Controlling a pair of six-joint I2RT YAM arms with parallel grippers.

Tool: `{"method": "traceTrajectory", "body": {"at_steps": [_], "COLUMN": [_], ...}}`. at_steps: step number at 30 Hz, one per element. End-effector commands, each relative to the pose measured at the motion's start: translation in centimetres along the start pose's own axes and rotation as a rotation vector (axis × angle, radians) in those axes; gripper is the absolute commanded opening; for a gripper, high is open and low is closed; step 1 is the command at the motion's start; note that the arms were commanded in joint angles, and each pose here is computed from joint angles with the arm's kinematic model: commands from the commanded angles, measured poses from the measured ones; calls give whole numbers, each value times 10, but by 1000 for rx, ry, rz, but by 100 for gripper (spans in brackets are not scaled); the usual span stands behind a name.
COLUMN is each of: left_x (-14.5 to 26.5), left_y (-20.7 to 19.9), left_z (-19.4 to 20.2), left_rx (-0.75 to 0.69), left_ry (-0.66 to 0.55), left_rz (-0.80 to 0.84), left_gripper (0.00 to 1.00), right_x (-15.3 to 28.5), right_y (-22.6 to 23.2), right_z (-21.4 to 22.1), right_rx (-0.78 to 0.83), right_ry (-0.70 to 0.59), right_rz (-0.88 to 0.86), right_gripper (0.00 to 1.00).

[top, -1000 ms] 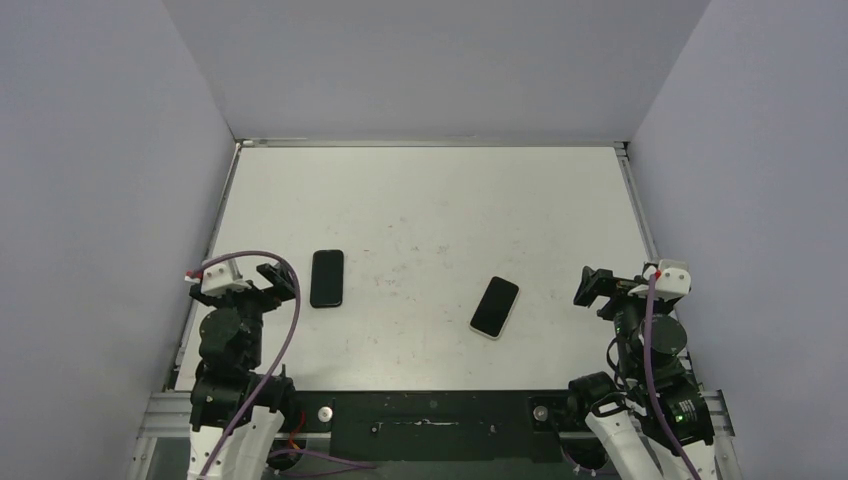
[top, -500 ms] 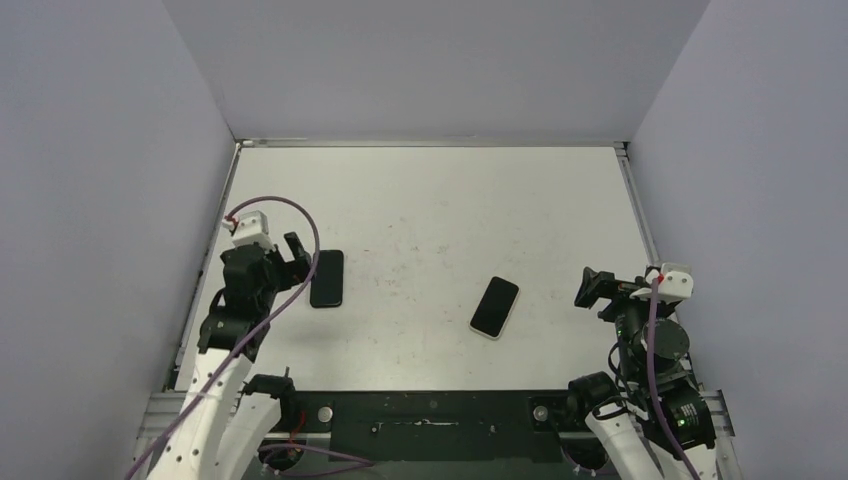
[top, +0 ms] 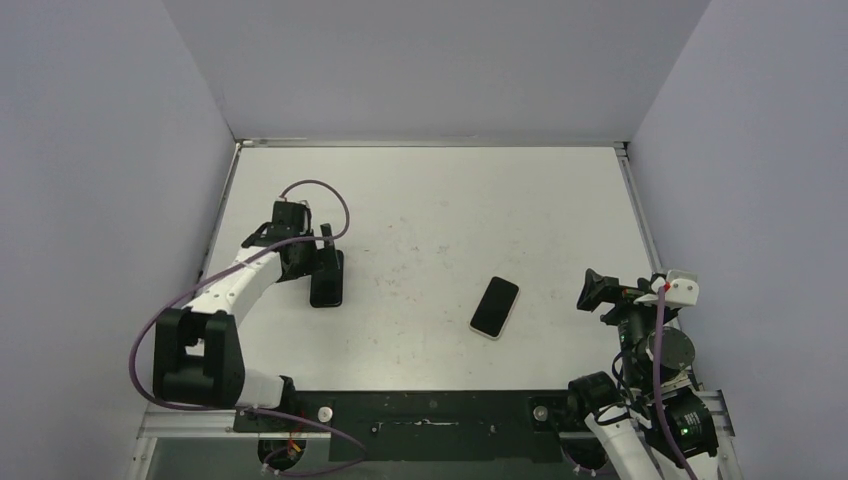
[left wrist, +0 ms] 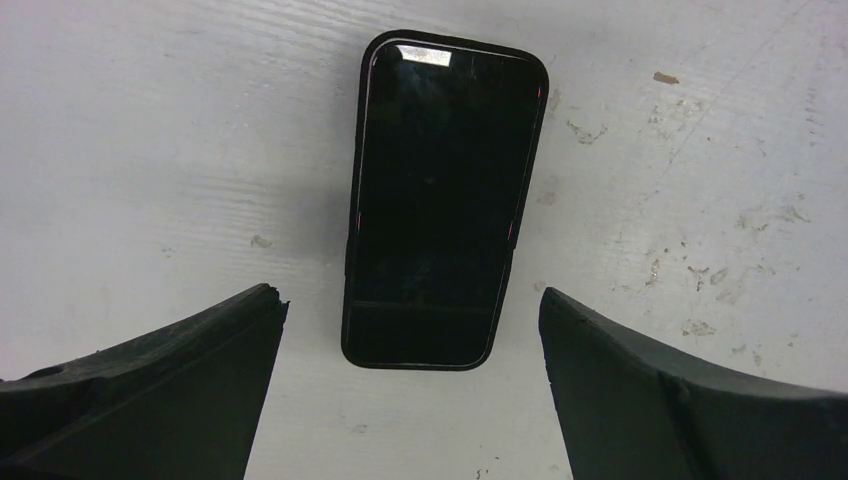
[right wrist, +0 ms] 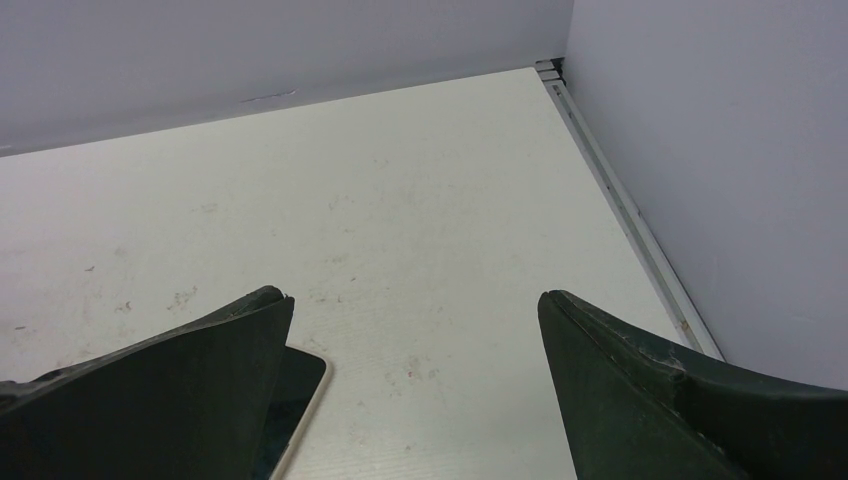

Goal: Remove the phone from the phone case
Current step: Pick up the phone at the center of the board.

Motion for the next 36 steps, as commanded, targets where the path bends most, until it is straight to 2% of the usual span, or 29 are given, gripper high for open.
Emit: {"method": "traceTrajectory", "body": {"at_steps": [1, 12, 25, 30, 36], "left_x": [-12, -53, -74, -80, -72], "left_y": [-18, -28, -18, -18, -29], "left_z": [-23, -22, -5, 4, 6], "left_rx": [-21, -97, -154, -159, -130], "left_ry": [-7, 64, 135, 177, 174], "left_rz": [43, -21, -111, -102, -27], "left_gripper": [97, 97, 96, 87, 63], "right_x": [-2, -8, -8, -8, -8], "right_y": [3, 8, 6, 6, 9], "right_z": [-6, -3, -4, -3, -3], "right_rx": [-4, 18, 16, 16, 25], "right_ry": [-29, -1, -3, -3, -2], "right_rz": [-14, -32, -15, -17, -41], "right_gripper": [100, 100, 100, 100, 100]}}
Point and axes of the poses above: each gripper's point midway between its finger pads, its own x axis back along the fingers, its own y axis along the line the jaws close on, z = x × y, the point moved 2 cm from there along x, back along the fingers, and after that the axes turned 3 degrees about -x, right-handed, at the moved point
